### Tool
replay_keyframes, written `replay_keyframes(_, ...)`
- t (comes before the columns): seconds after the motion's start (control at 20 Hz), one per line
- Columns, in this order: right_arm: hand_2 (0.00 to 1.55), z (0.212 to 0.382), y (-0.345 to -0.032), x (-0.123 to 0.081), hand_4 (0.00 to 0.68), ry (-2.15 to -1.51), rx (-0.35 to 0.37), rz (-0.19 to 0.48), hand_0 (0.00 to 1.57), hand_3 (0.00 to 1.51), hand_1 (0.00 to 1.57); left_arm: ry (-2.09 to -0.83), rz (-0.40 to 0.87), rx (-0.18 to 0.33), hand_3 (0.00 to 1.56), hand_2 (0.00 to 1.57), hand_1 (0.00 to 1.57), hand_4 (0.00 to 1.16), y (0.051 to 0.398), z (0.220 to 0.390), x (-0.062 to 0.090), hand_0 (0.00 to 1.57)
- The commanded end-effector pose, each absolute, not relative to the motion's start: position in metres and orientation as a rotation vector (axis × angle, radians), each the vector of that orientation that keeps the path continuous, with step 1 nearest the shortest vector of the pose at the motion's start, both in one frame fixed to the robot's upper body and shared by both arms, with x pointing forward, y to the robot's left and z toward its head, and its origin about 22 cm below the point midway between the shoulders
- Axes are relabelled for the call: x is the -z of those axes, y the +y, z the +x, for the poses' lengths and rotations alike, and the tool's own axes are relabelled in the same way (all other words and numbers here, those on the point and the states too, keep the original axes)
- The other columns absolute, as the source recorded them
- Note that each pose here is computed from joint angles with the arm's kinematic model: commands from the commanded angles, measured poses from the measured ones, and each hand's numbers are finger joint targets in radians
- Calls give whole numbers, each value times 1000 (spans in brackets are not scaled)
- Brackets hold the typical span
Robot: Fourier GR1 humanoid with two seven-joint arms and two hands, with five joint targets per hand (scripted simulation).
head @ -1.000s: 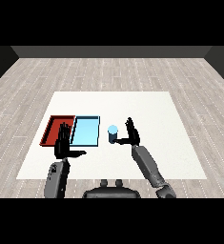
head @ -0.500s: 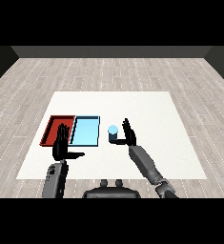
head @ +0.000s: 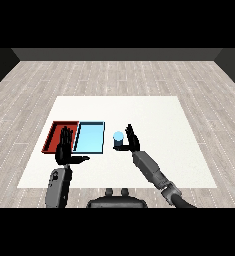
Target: Pick the blue can and put it in the blue box
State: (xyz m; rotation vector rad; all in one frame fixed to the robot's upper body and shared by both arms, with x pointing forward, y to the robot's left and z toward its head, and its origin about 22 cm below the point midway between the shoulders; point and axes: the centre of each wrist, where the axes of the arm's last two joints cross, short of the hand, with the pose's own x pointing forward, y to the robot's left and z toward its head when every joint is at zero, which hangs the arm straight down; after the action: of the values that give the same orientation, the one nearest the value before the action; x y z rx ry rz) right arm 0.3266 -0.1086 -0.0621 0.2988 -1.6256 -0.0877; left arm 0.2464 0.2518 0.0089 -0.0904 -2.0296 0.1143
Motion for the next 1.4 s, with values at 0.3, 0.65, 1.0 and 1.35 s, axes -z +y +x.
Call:
replay_keyframes(0.3, 0, 333, -107, 70, 0, -1627, 79, 327, 0, 0, 0, -2058, -93, -108, 0, 0, 0, 0, 267, 247, -2, 0)
replay_keyframes(0.65, 0, 328, -91, 65, 0, -1597, 48, 308, 0, 0, 0, -2029, -102, -97, 0, 0, 0, 0, 251, 254, -11, 0)
replay_keyframes(1.0, 0, 339, -93, 65, 0, -1593, 72, 356, 0, 0, 0, -2039, -83, -110, 0, 0, 0, 0, 252, 236, 6, 0)
replay_keyframes(1.35, 1218, 338, -79, 59, 177, -1602, 41, 223, 1056, 1127, 1056, -2029, -101, -120, 0, 0, 0, 0, 252, 241, 5, 0)
